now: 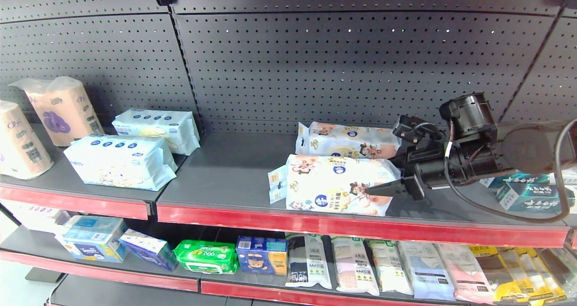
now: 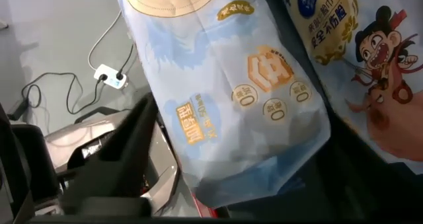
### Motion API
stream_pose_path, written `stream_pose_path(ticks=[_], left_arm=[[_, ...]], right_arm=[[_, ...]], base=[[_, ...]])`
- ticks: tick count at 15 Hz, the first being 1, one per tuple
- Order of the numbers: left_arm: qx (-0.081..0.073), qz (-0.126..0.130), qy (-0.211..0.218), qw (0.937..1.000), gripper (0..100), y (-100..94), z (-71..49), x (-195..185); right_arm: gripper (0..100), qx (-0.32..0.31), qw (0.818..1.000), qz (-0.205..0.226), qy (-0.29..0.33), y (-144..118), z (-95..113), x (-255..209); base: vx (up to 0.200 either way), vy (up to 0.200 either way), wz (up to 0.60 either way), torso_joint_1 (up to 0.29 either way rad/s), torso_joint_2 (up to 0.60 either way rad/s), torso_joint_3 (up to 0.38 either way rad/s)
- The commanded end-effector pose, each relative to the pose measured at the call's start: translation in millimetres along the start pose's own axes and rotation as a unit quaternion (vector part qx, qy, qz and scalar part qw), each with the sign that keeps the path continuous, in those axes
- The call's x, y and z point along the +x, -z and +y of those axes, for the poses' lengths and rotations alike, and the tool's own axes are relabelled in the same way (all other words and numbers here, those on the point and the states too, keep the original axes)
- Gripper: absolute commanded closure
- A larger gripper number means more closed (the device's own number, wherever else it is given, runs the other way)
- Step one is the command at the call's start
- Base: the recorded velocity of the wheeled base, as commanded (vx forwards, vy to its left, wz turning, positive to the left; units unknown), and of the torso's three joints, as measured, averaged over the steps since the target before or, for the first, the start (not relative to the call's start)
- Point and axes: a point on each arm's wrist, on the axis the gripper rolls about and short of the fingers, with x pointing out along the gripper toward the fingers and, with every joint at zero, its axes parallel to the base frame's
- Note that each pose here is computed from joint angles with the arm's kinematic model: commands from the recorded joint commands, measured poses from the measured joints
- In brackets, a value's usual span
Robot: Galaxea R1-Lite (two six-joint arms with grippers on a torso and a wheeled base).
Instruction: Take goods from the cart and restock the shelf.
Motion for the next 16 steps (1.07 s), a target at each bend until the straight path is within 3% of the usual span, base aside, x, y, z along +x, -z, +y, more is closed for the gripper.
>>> stream_pose_path(ticks=[1,16], left_arm=[[-0.001,0.000,0.000,1.0000,0,0.0,0.0,0.0],[0.000,0.001,0.000,1.0000,0,0.2,0.0,0.0]], right_arm=[[100,-0.001,1.000,-0.001,-0.001,-1.1,1.2,-0.2],[100,0.002,1.000,0.000,0.003,1.8,5.2,-8.3]], base=[[0.000,0.000,0.00,0.000,0.00,0.000],[0.000,0.000,0.00,0.000,0.00,0.000]])
